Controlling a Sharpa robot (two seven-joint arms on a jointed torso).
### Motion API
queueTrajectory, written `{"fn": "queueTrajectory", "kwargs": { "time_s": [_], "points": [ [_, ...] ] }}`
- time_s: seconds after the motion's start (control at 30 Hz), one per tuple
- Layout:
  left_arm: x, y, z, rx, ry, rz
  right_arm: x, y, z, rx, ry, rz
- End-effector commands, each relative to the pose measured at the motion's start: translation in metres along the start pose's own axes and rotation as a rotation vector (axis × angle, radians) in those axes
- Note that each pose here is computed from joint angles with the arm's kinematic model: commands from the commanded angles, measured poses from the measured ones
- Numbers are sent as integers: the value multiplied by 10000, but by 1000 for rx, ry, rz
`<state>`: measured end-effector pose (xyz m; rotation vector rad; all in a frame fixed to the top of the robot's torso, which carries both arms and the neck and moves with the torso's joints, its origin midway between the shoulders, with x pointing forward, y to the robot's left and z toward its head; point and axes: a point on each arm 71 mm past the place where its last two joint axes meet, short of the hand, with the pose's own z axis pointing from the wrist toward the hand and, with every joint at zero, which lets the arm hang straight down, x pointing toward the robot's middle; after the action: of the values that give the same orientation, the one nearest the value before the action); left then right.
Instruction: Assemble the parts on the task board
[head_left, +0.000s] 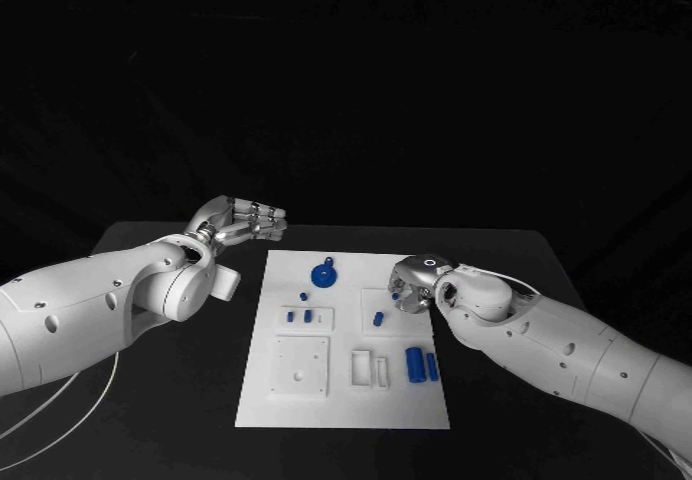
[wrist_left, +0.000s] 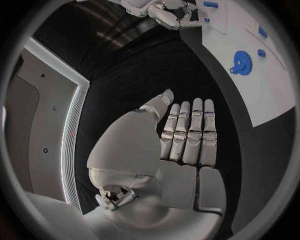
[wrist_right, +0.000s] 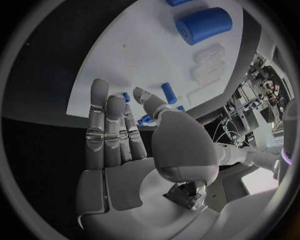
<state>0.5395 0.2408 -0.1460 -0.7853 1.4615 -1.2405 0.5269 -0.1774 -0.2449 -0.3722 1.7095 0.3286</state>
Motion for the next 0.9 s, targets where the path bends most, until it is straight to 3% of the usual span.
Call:
{"fn": "queueTrajectory", "kwargs": {
  "time_s": [0.03, 0.9],
  "points": [
    [22, -37, 5, 21, 6, -21, 20, 6, 16, 3, -1, -26],
    [36, -35, 12, 15, 8, -28, 141, 87, 99, -11, 20, -11]
  ]
}}
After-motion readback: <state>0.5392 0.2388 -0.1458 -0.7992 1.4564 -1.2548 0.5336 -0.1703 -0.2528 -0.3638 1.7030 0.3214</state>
